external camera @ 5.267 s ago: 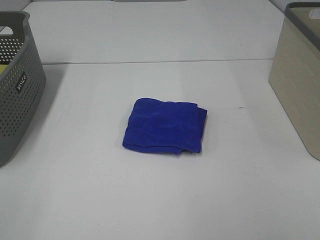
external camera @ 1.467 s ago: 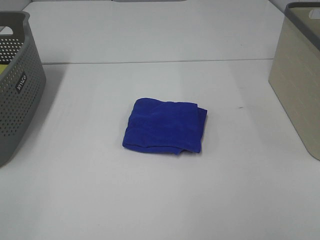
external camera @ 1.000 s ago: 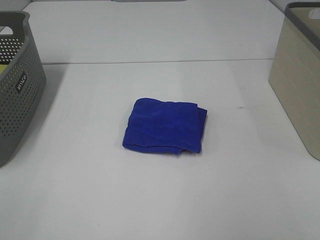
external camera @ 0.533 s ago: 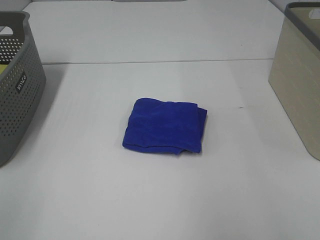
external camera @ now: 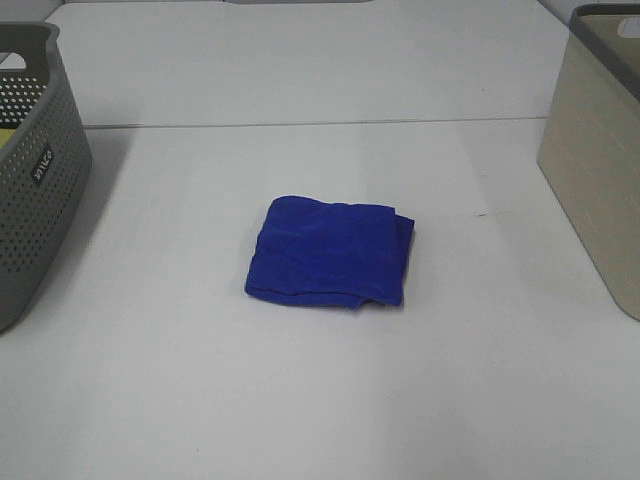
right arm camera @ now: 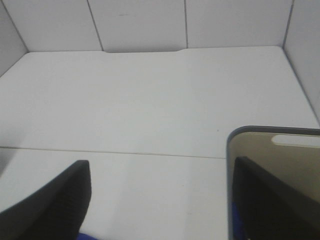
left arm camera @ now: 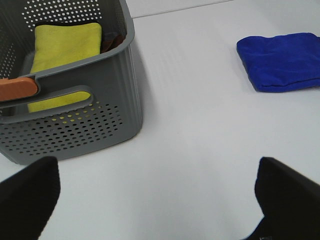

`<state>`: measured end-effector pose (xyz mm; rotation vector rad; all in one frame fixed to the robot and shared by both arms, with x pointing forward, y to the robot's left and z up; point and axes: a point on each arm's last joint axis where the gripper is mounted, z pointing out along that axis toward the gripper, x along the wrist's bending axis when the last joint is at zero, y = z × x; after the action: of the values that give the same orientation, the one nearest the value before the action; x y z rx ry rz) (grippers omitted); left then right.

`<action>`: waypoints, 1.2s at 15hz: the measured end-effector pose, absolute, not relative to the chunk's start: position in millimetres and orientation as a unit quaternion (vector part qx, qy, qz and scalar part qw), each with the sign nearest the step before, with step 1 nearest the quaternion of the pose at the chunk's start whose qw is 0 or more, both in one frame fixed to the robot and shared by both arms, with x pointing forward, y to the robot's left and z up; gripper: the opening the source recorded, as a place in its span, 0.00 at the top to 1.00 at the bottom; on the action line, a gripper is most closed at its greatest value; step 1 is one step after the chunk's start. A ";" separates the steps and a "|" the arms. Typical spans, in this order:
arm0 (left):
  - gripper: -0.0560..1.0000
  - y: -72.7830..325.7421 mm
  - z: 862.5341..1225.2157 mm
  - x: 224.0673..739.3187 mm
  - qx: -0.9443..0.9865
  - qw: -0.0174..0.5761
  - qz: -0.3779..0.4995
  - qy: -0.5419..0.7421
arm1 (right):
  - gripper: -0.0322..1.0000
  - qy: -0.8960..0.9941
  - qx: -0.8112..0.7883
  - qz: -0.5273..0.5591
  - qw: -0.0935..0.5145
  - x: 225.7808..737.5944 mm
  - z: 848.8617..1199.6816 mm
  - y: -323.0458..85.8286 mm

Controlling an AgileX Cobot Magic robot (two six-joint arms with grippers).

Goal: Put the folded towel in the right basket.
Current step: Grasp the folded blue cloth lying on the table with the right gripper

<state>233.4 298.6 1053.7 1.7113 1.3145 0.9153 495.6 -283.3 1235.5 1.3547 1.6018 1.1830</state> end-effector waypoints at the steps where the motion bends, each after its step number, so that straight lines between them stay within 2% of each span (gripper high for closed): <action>1: 0.01 298.6 1053.7 233.4 0.673 0.388 0.360 0.517 | 0.23 0.635 0.532 0.465 0.314 527.0 1217.4 -278.1; 4: 0.01 298.6 1053.7 233.4 0.673 0.388 0.360 0.517 | 0.23 0.654 0.550 0.458 0.245 564.3 1180.3 -272.1; 9: 0.01 298.6 1053.7 233.4 0.673 0.388 0.360 0.517 | 0.23 0.683 0.563 0.458 0.086 600.5 1121.1 -253.3; 14: 0.01 298.6 1053.7 233.4 0.673 0.388 0.360 0.517 | 0.23 0.749 0.508 0.424 0.011 610.9 1074.6 -189.1; 17: 0.01 298.6 1053.7 233.4 0.673 0.388 0.360 0.517 | 0.23 0.762 0.525 0.377 -0.033 615.8 1040.8 -176.4; 18: 0.01 298.6 1053.7 233.4 0.673 0.388 0.360 0.517 | 0.23 0.761 0.540 0.355 -0.054 614.8 1019.8 -176.7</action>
<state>233.4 298.6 1053.7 1.7113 1.3145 0.9153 614.8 -176.7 1019.8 1.7578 2.4786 1.1545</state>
